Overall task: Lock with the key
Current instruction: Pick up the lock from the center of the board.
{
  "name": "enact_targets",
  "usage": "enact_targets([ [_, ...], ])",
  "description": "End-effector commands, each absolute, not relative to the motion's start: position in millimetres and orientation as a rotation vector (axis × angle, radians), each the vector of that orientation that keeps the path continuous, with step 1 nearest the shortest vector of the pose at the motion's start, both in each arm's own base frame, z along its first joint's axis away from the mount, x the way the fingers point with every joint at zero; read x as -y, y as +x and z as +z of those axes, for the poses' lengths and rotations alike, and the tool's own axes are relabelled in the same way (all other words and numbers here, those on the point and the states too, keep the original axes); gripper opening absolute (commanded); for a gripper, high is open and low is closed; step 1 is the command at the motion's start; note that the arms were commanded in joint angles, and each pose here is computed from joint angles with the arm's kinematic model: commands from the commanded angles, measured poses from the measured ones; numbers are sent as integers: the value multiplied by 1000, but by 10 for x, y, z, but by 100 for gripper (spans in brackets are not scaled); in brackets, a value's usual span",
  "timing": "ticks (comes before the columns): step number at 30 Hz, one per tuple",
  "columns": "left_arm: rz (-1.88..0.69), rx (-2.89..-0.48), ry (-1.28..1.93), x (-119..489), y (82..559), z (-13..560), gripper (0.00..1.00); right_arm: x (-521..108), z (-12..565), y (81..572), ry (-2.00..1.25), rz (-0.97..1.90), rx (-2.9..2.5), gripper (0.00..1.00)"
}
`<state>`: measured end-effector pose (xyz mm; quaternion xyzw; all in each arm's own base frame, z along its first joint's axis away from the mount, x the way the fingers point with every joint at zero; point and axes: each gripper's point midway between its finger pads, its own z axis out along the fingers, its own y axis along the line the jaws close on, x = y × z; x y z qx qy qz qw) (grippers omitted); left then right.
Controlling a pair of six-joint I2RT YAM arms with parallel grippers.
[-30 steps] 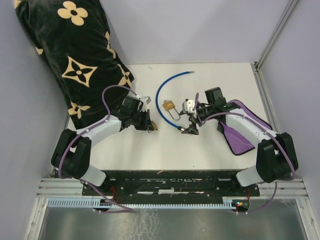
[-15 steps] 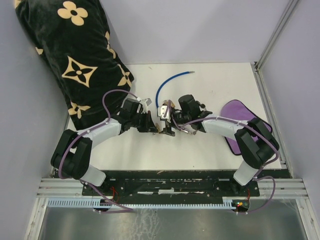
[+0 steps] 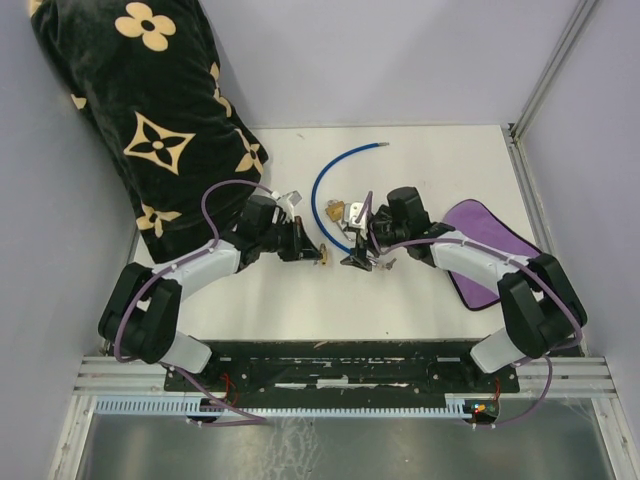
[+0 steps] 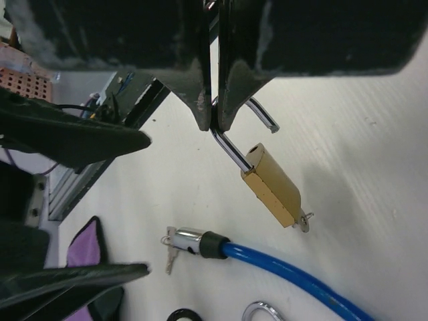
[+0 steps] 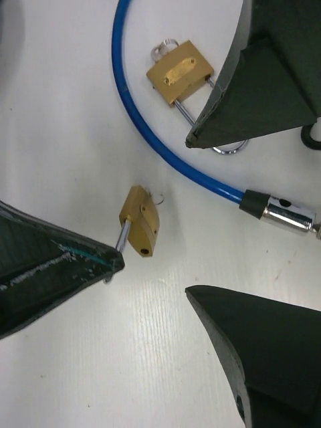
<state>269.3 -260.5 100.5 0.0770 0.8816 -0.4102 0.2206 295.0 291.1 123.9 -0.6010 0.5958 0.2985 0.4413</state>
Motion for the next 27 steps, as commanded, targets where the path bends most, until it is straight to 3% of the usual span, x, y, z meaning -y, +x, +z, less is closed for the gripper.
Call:
enact_targets([
  [1,-1357,-2202,156,2841,2800,1603,3,-2979,1198,2836,-1437,817,-1475,91],
  [7,-1484,-2151,140,2916,2732,1684,3,-2943,1184,2921,-1501,760,-1380,93],
  [15,-1478,-2186,481,2927,2484,1667,3,-2627,1264,2714,-1652,891,-1244,94],
  [27,-1439,-2073,894,3116,2263,1753,3,-2687,1403,2680,-1613,961,-1212,93],
])
